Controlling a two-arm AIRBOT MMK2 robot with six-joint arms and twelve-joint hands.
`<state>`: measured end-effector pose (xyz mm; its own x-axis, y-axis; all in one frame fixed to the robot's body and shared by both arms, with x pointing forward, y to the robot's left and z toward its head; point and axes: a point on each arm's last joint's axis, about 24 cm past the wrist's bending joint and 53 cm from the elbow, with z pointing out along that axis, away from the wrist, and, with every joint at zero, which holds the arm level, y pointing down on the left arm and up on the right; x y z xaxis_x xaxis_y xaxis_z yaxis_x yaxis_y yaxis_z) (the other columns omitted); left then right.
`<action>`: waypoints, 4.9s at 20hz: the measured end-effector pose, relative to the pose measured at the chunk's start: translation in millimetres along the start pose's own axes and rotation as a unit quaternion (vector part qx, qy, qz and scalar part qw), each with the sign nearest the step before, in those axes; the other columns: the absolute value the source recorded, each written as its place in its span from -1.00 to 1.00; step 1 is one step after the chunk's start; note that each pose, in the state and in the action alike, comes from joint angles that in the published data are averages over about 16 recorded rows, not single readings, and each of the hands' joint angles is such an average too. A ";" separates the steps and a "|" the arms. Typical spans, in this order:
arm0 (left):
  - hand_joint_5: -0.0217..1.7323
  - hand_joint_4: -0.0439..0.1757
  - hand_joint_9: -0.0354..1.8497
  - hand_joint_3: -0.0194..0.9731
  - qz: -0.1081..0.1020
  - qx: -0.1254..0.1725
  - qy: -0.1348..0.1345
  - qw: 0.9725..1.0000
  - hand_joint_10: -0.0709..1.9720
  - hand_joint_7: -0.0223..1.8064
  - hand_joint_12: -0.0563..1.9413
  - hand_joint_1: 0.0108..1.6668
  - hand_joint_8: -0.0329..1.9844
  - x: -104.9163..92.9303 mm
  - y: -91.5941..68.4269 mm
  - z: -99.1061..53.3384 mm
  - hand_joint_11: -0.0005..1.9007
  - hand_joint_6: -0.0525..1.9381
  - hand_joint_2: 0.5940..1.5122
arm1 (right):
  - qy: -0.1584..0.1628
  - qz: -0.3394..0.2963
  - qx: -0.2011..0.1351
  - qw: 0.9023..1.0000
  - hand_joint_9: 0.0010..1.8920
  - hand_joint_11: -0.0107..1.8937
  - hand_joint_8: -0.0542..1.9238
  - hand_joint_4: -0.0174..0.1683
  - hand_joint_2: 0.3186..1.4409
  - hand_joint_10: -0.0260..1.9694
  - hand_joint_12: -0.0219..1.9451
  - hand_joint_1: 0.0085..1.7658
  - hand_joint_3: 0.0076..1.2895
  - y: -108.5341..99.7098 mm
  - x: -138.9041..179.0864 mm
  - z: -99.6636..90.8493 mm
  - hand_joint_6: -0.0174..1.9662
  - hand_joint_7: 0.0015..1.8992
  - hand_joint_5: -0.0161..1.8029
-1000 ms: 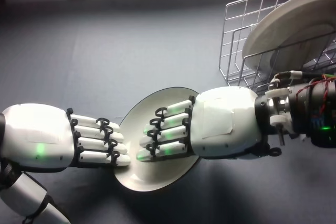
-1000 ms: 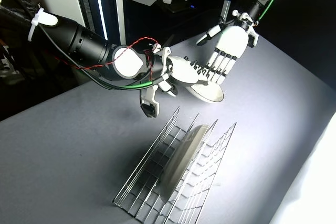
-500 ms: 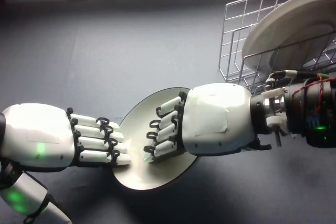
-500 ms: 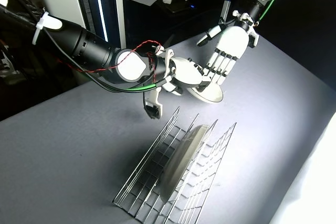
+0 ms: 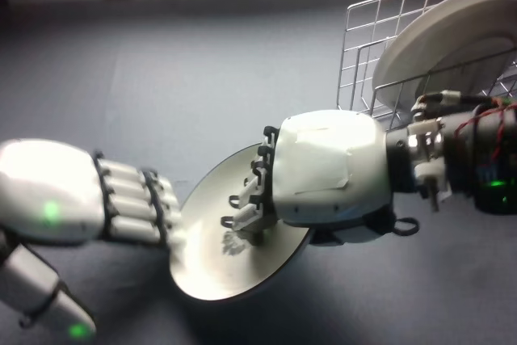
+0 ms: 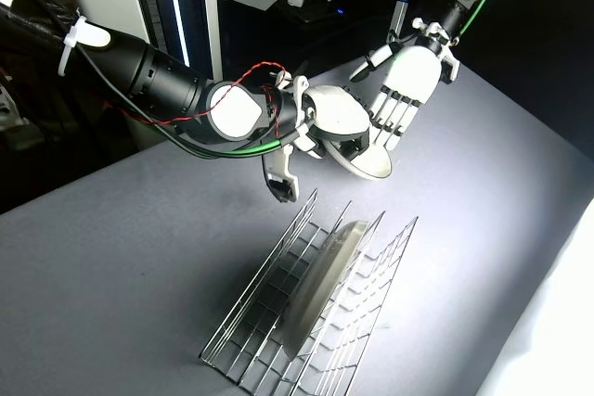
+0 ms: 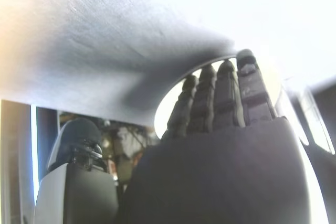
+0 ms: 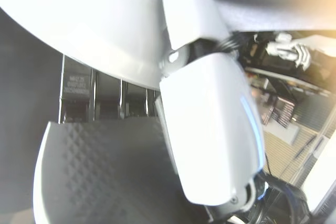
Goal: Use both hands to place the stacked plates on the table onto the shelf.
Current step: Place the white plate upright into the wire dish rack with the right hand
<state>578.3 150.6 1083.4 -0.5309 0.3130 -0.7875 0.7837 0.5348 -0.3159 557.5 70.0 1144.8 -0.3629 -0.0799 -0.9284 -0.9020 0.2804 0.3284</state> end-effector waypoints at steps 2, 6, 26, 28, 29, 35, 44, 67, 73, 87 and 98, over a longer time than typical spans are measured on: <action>-0.98 -0.60 -0.96 -0.93 0.004 -0.006 -0.015 1.000 -0.94 -0.96 -0.94 -0.99 -0.97 -12.4 3.4 -10.3 -0.98 -0.94 0.12 | -0.005 -0.004 -0.001 1.000 -0.10 -0.05 -0.16 -0.85 0.24 0.29 0.58 0.58 -0.99 2.7 -6.1 -2.3 -0.31 -0.17 -0.20; -0.97 -0.58 -0.95 -0.93 0.011 -0.019 -0.046 0.999 -0.93 -0.96 -0.93 -0.99 -0.97 -35.9 11.1 -35.7 -0.98 -0.94 0.12 | -0.017 -0.007 -0.001 1.000 -0.02 -0.01 0.01 -0.87 0.22 0.34 0.53 0.53 -0.99 8.1 -20.4 -8.8 -0.14 -0.13 -0.17; -0.95 -0.59 -0.94 -0.93 0.007 -0.050 -0.112 0.992 -0.93 -0.95 -0.93 -0.99 -0.97 -73.4 34.0 -109.4 -0.98 -0.93 0.12 | -0.156 0.159 0.003 0.975 0.05 -0.02 0.07 -0.90 0.31 0.27 0.48 0.52 -0.99 25.2 -112.0 -65.0 0.06 0.00 -0.09; -0.95 -0.59 -0.94 -0.93 0.006 -0.048 -0.115 0.992 -0.93 -0.96 -0.93 -0.99 -0.97 -75.0 32.6 -109.5 -0.98 -0.93 0.12 | -0.173 0.178 -0.003 0.969 0.05 -0.01 0.06 -0.91 0.31 0.26 0.48 0.52 -0.99 26.0 -120.2 -71.8 0.05 0.00 -0.09; -0.95 -0.59 -0.94 -0.93 0.006 -0.047 -0.117 0.992 -0.93 -0.96 -0.93 -0.99 -0.97 -75.9 32.0 -109.6 -0.98 -0.93 0.12 | -0.181 0.187 -0.007 0.966 0.05 -0.01 0.05 -0.91 0.31 0.26 0.47 0.52 -0.99 26.6 -124.2 -75.3 0.05 0.00 -0.09; -0.95 -0.58 -0.94 -0.93 0.004 -0.043 -0.119 0.992 -0.93 -0.96 -0.93 -0.99 -0.97 -77.9 30.5 -108.2 -0.98 -0.94 0.12 | -0.224 0.234 -0.029 0.946 0.05 -0.01 0.05 -0.91 0.31 0.24 0.45 0.52 -0.99 28.6 -144.9 -95.9 0.08 0.01 -0.09; -0.95 -0.58 -0.94 -0.93 0.001 -0.042 -0.116 0.992 -0.93 -0.96 -0.93 -0.99 -0.97 -79.7 31.7 -107.1 -0.98 -0.94 0.12 | -0.264 0.336 -0.024 0.904 0.06 0.01 0.02 -0.91 0.31 0.22 0.45 0.52 -0.99 10.1 -162.8 -117.2 0.05 0.02 -0.08; -0.95 -0.58 -0.94 -0.93 0.006 -0.031 -0.110 0.993 -0.93 -0.96 -0.93 -1.00 -0.97 -83.5 22.8 -102.6 -0.98 -0.94 0.12 | -0.289 0.428 0.051 0.855 0.05 0.00 0.00 -0.91 0.32 0.21 0.42 0.53 -0.99 -25.1 -154.8 -163.7 0.01 0.03 -0.06; -0.95 -0.59 -0.94 -0.93 0.006 -0.032 -0.110 0.993 -0.93 -0.96 -0.93 -1.00 -0.97 -83.4 23.6 -103.4 -0.98 -0.94 0.12 | -0.296 0.420 0.076 0.855 0.04 -0.01 0.02 -0.91 0.32 0.21 0.41 0.53 -0.99 -40.0 -149.4 -181.4 0.01 0.01 -0.06; -0.95 -0.58 -0.94 -0.93 0.017 -0.024 -0.110 0.993 -0.93 -0.96 -0.93 -1.00 -0.97 -86.3 16.2 -100.3 -0.98 -0.93 0.13 | -0.315 0.392 0.138 0.853 0.04 -0.02 0.06 -0.91 0.32 0.21 0.39 0.53 -0.99 -93.8 -137.6 -228.1 0.03 -0.02 -0.07; -0.95 -0.58 -0.94 -0.93 0.022 -0.016 -0.108 0.994 -0.93 -0.96 -0.93 -1.00 -0.97 -86.1 8.7 -95.8 -0.98 -0.94 0.13 | -0.311 0.352 0.185 0.863 0.05 -0.02 0.04 -0.91 0.32 0.18 0.33 0.53 -0.99 -129.6 -125.5 -254.8 0.04 -0.01 -0.07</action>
<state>599.9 203.5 1199.1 -0.4124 0.1629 -0.8963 0.7925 0.5493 -0.2648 660.3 -200.0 1263.1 -0.4900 0.7324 -0.4726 -0.3302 0.3458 0.8783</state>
